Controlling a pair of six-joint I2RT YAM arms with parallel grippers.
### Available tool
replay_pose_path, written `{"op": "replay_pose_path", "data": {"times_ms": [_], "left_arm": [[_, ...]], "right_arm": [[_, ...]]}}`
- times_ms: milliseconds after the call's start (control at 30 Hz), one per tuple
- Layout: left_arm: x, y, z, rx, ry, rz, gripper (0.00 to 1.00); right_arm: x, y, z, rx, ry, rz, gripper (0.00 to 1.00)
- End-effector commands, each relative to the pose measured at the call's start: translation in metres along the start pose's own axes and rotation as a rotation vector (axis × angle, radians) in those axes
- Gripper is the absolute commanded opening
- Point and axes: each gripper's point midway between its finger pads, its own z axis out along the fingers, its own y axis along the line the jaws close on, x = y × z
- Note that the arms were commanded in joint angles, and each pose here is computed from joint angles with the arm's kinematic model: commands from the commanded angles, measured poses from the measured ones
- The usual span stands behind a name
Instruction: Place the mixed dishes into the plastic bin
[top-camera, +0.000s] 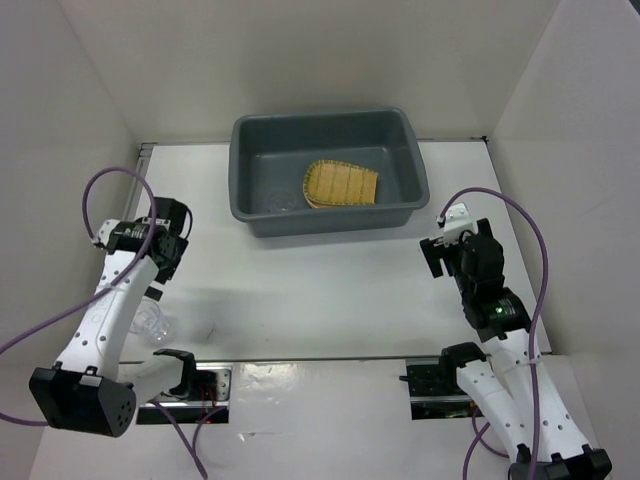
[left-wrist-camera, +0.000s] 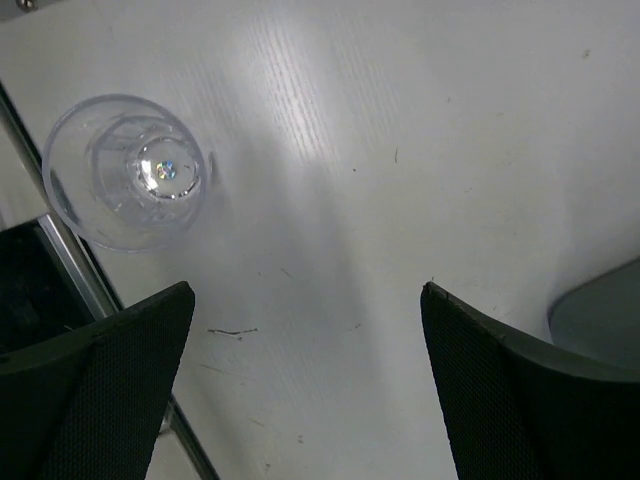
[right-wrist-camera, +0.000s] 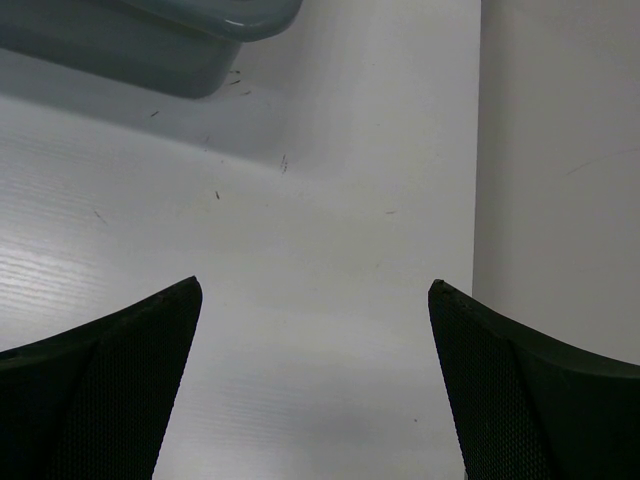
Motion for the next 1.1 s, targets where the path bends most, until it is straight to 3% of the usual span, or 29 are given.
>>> {"op": "replay_pose_path", "data": {"times_ms": [0, 100, 300, 900, 967, 1000, 1033, 1067], "left_arm": [[0.013, 0.008, 0.009, -0.05, 0.077, -0.116, 1.0], [0.028, 0.027, 0.029, -0.15, 0.142, -0.146, 1.0], [0.019, 0.045, 0.053, -0.251, 0.129, -0.158, 1.0], [0.02, 0.059, 0.107, -0.339, 0.229, -0.146, 1.0], [0.024, 0.06, 0.11, -0.34, 0.244, -0.135, 0.84], [0.023, 0.059, 0.113, -0.339, 0.244, -0.129, 0.34], [0.024, 0.059, 0.113, -0.332, 0.256, -0.122, 0.11], [0.023, 0.059, 0.116, -0.335, 0.258, -0.119, 0.0]], "right_arm": [[-0.009, 0.001, 0.002, -0.005, -0.037, 0.003, 0.98], [-0.01, 0.0, 0.0, -0.001, -0.047, 0.005, 0.98], [-0.01, -0.001, 0.0, 0.007, -0.044, 0.006, 0.98], [-0.006, -0.004, -0.001, 0.024, -0.038, 0.006, 0.98], [-0.006, -0.004, -0.001, 0.024, -0.038, 0.006, 0.98], [-0.006, -0.004, -0.001, 0.024, -0.038, 0.006, 0.98], [-0.006, -0.004, -0.001, 0.024, -0.038, 0.006, 0.98], [-0.006, -0.004, -0.001, 0.024, -0.038, 0.006, 0.98]]}}
